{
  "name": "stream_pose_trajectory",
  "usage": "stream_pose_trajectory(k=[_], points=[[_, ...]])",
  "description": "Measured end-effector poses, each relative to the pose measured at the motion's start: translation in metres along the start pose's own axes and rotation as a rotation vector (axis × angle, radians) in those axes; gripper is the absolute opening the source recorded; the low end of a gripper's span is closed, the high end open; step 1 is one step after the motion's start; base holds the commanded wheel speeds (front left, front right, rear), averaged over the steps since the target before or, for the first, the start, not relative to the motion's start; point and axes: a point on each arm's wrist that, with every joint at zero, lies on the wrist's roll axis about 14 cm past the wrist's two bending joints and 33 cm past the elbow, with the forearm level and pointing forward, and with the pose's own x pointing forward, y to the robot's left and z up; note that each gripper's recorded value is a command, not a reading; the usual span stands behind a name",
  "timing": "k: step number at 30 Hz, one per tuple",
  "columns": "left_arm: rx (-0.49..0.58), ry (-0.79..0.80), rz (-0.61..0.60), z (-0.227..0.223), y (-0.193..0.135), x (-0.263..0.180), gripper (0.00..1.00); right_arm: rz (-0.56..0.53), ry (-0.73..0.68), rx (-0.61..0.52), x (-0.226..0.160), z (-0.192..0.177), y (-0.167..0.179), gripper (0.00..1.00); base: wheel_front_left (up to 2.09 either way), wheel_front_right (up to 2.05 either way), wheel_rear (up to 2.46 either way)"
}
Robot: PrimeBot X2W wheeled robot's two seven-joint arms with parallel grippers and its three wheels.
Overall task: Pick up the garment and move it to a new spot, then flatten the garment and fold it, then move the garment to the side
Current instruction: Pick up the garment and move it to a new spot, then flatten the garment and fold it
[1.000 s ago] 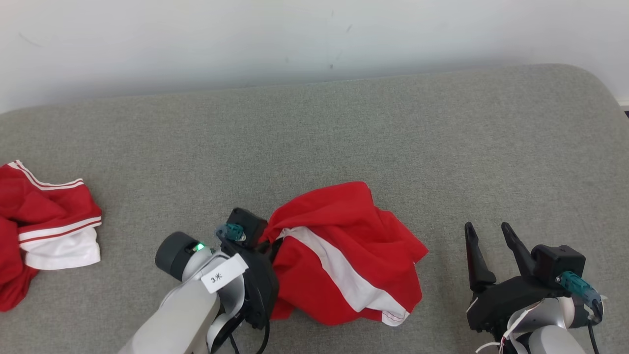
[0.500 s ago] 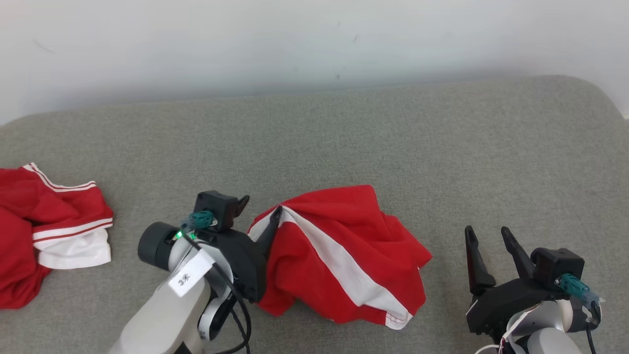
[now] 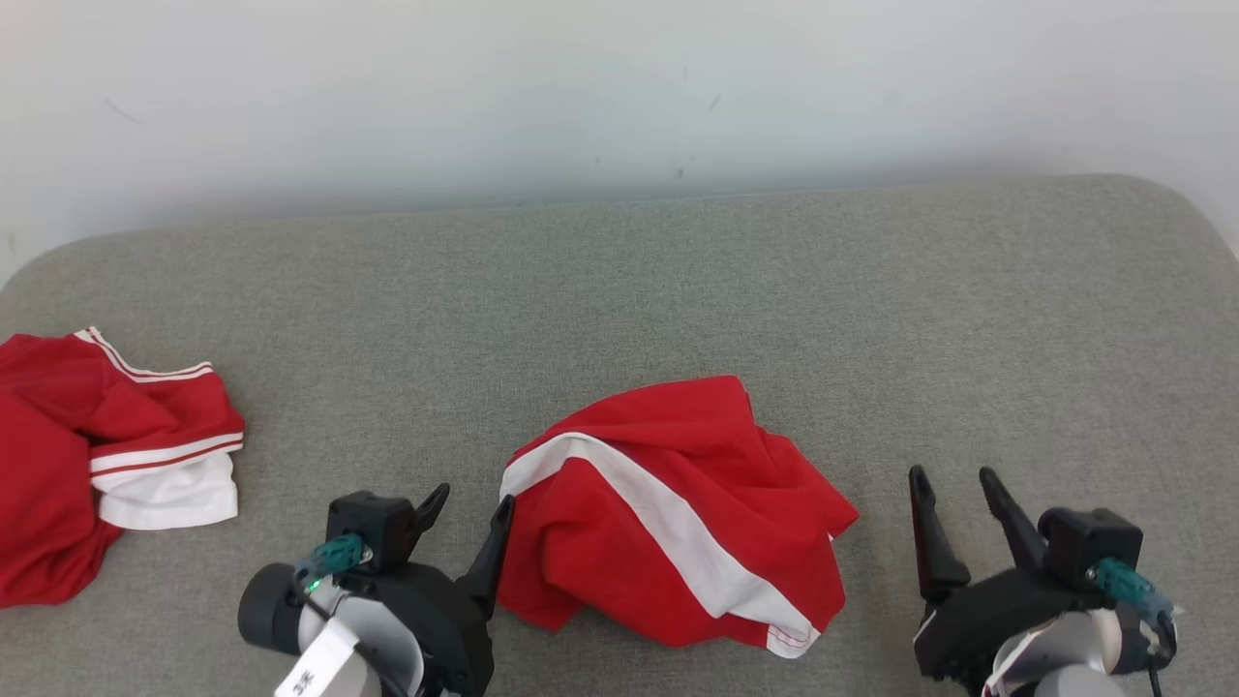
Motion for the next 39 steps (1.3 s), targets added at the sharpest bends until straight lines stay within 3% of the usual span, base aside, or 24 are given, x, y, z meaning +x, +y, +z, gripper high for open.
stream_pose_trajectory(k=[12,25,31,39], points=[[-0.061,-0.047,0.052,-0.003,0.011,-0.017,1.00,0.036,0.159,0.050,-0.037,-0.048,0.003,1.00,0.00,0.00,0.00],[-0.084,-0.022,0.008,0.007,0.008,0.009,1.00,0.119,0.339,0.147,-0.043,-0.084,0.031,1.00,0.00,0.00,0.00],[-0.118,0.100,0.006,-0.020,0.014,0.017,1.00,0.155,0.428,0.152,-0.047,-0.104,0.044,1.00,0.00,0.00,0.00],[-0.157,0.205,-0.048,-0.043,-0.003,0.022,1.00,0.173,0.448,0.140,-0.038,-0.107,0.051,1.00,0.00,0.00,0.00]])
